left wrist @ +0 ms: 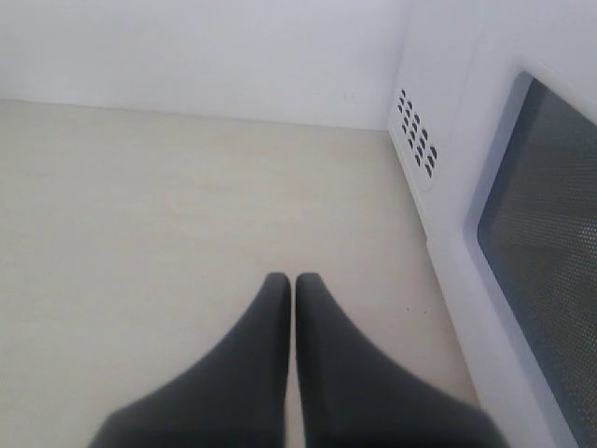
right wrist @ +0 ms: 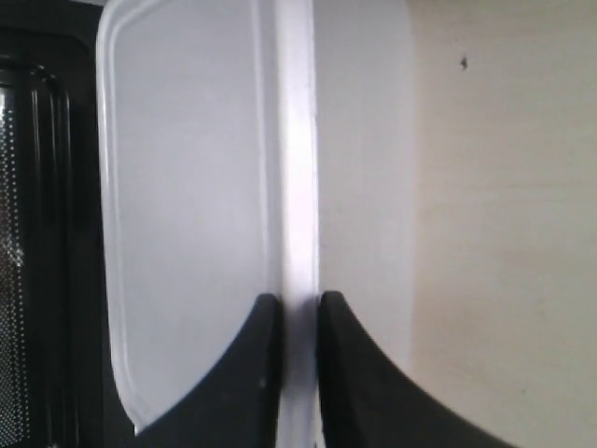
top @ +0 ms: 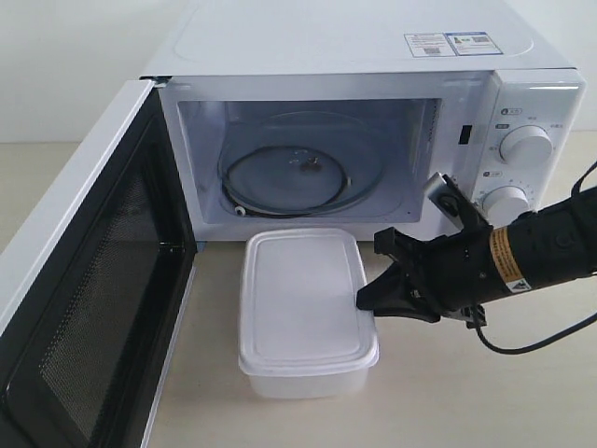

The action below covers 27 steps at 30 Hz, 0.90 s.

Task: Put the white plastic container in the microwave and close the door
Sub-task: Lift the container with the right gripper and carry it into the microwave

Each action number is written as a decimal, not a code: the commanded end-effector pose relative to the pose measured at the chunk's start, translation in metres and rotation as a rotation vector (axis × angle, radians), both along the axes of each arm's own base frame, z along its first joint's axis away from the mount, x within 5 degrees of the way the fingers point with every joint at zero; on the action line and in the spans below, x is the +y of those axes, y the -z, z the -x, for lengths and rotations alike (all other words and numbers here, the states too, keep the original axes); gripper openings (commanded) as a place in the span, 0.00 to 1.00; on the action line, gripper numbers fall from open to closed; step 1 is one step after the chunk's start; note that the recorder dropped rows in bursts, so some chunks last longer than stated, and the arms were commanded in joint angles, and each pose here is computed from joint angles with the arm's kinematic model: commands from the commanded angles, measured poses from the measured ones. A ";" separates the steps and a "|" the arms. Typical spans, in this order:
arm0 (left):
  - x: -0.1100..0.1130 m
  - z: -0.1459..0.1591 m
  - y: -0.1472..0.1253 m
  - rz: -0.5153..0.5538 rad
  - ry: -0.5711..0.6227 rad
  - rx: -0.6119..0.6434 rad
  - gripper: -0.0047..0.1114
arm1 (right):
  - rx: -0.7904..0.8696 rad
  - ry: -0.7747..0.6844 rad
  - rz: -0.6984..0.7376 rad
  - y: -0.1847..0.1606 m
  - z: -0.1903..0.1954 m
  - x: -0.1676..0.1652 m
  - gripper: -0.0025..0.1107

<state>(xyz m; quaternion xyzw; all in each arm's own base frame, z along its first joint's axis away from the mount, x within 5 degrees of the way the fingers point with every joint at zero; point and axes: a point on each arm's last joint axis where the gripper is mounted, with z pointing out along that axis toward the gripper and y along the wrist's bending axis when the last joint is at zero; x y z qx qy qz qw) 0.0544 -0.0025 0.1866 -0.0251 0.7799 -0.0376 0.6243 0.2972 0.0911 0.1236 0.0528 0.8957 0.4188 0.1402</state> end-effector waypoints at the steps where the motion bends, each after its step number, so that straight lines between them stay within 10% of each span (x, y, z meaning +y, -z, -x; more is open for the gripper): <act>1: 0.000 0.000 0.000 0.008 -0.005 -0.012 0.08 | -0.031 -0.063 -0.033 -0.007 0.004 0.004 0.02; 27: 0.000 0.000 0.000 0.008 -0.005 -0.012 0.08 | -0.149 0.203 0.057 -0.053 0.011 0.056 0.02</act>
